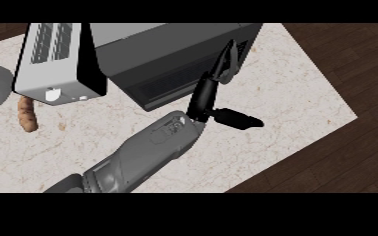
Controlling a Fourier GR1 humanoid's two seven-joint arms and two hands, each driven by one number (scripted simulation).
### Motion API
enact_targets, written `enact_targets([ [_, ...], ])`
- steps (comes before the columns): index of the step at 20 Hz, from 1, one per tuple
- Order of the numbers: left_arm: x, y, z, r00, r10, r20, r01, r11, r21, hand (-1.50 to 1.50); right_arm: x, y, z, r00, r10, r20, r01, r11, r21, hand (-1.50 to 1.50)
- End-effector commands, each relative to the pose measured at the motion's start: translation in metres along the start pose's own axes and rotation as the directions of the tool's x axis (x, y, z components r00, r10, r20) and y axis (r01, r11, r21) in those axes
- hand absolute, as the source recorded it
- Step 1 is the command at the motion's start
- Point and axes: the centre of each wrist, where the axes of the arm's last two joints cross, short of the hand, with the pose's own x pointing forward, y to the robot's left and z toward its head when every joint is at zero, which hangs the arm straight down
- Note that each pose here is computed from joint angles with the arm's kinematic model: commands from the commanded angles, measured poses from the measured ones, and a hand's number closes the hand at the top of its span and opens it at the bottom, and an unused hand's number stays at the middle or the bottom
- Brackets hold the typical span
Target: Pick up the milk, place it into the microwave and close the microwave
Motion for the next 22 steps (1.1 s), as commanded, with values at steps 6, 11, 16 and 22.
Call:
enact_targets([
  [6, 0.002, 0.002, -0.012, 1.000, 0.003, -0.004, -0.002, 1.000, 0.029, -1.50, 0.005, -0.005, -0.008, 1.000, -0.009, -0.002, 0.009, 1.000, 0.016, -1.50],
  [11, 0.002, 0.002, -0.014, 1.000, 0.003, 0.004, -0.003, 0.999, 0.036, -1.50, 0.009, -0.008, -0.010, 1.000, -0.014, -0.015, 0.015, 1.000, 0.026, -1.50],
  [16, 0.001, 0.002, -0.015, 1.000, 0.001, 0.001, -0.001, 0.999, 0.040, -1.50, 0.010, -0.007, -0.014, 0.999, -0.039, -0.004, 0.039, 0.998, 0.041, -1.50],
  [22, 0.000, 0.001, -0.013, 1.000, 0.007, 0.007, -0.007, 0.999, 0.032, -1.50, 0.011, -0.008, -0.020, 0.999, -0.048, -0.003, 0.048, 0.997, 0.058, -1.50],
])
